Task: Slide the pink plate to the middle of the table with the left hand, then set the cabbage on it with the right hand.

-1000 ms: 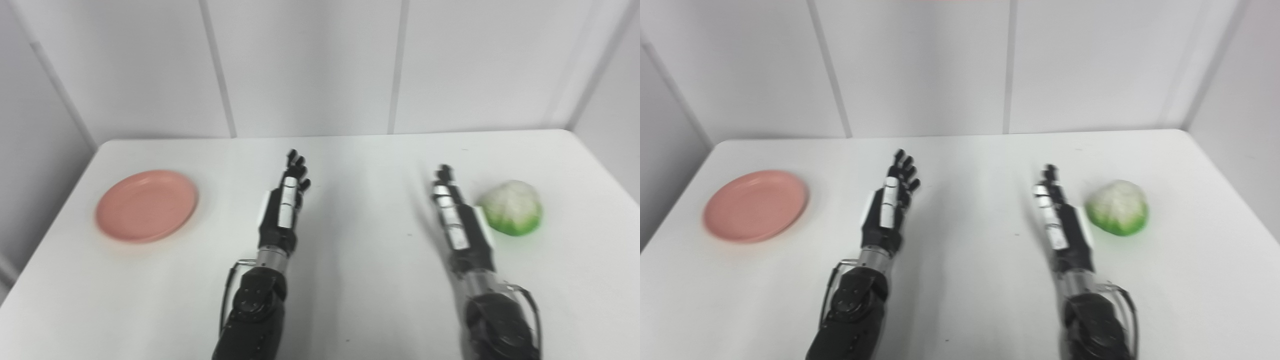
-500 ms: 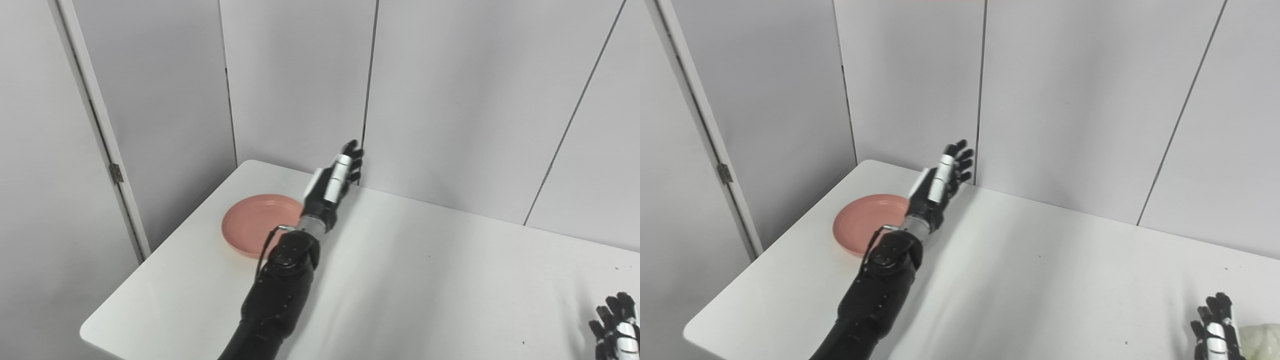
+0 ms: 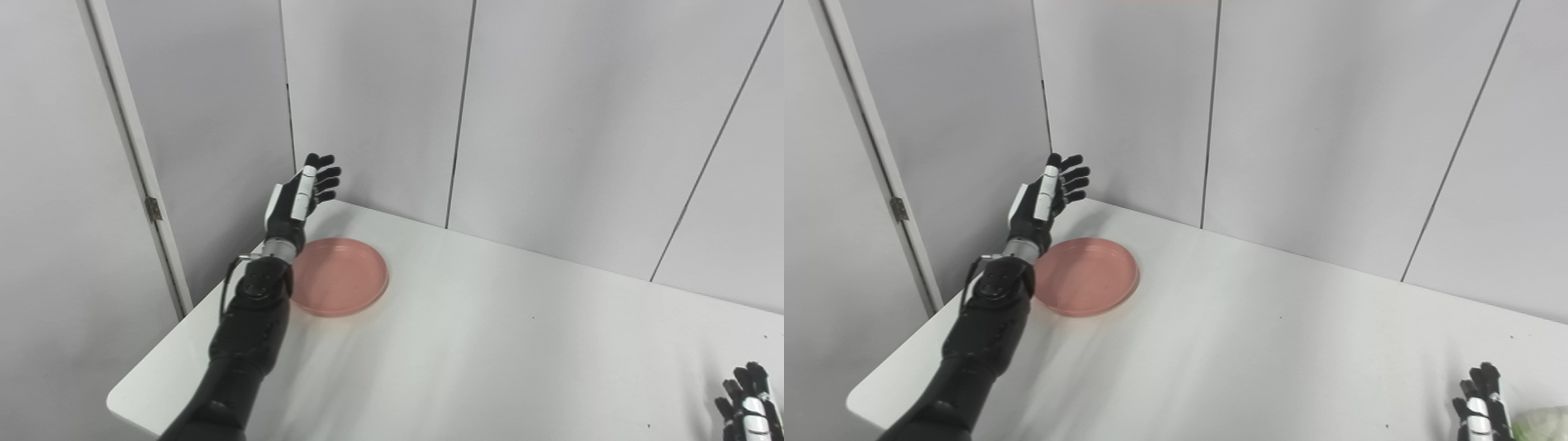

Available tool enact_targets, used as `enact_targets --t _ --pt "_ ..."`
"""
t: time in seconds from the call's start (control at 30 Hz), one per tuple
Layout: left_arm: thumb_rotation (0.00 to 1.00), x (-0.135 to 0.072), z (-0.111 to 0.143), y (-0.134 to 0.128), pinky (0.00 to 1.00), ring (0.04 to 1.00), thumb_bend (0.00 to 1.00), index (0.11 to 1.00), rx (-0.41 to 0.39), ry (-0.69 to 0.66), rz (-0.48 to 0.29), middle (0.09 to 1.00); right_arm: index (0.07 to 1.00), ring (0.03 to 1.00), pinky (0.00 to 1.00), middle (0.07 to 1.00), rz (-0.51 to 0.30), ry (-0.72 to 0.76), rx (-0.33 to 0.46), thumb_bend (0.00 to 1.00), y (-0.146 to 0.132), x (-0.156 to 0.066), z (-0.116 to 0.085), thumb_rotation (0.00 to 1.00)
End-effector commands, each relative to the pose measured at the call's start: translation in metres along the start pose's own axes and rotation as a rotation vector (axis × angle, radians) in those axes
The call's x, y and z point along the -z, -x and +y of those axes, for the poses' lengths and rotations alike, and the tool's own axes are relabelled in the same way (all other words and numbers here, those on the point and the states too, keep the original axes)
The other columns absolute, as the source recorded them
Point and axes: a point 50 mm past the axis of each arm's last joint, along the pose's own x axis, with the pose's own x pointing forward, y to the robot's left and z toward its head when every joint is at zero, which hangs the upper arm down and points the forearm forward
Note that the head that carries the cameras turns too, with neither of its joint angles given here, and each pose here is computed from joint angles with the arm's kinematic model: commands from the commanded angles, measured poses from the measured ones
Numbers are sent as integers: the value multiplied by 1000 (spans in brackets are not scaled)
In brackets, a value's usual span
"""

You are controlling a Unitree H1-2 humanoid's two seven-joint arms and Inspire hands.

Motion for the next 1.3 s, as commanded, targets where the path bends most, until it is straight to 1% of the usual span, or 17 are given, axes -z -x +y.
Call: enact_targets --t 0.0,0.1,0.23,0.27,0.33,0.47,0.63,0.73,0.83,0.9,1.03,1.2,1.27 --pt "1000 -28 9 -20 696 723 892 717 -30 -12 -120 728 1000 1000 1000 1000 -71 18 -15 636 -10 -18 1 867" --pt "1000 -25 25 -21 651 685 870 696 -40 -17 -125 701 1000 1000 1000 1000 -75 27 -19 622 -9 -18 1 872" --pt "1000 -22 46 -25 622 664 851 682 -73 -17 -122 685 1000 1000 1000 1000 -68 27 -16 635 -9 -18 1 870" --pt "1000 -21 50 -25 610 651 839 673 -81 -15 -122 671 1000 1000 1000 1000 -67 26 -16 657 -8 -17 1 863" --pt "1000 -20 57 -25 601 644 834 665 -103 -15 -110 662 1000 1000 1000 1000 -67 18 -15 671 -8 -17 0 857" --pt "1000 -13 67 -23 631 661 831 668 -118 -29 -69 668 1000 1000 1000 1000 -66 18 -18 670 -7 -17 -1 846" --pt "1000 6 67 -13 650 676 826 673 -144 -24 -25 679 1000 1000 1000 1000 -66 6 -20 674 -5 -16 -1 838" --pt "1000 11 61 -10 680 694 812 679 -162 -21 -8 690 1000 1000 1000 1000 -65 27 -26 660 -4 -16 -3 863" --pt "1000 14 59 -9 684 699 799 685 -166 -54 -2 696 1000 1000 1000 1000 -62 29 -25 660 -3 -17 -2 869" --pt "1000 19 58 -8 679 701 796 687 -163 -60 5 700 1000 1000 1000 1000 -62 27 -22 665 -3 -16 -3 869" --pt "1000 28 54 -5 693 725 831 704 -164 -32 24 722 1000 1000 1000 1000 -61 31 -28 674 -2 -18 -3 867" --pt "1000 37 50 -1 732 755 797 731 -174 -4 42 745 1000 1000 1000 1000 -62 32 -23 669 -1 -20 -2 864" --pt "1000 40 47 2 798 791 820 764 -148 28 61 779 1000 1000 1000 1000 -60 31 -23 655 0 -20 -1 865"
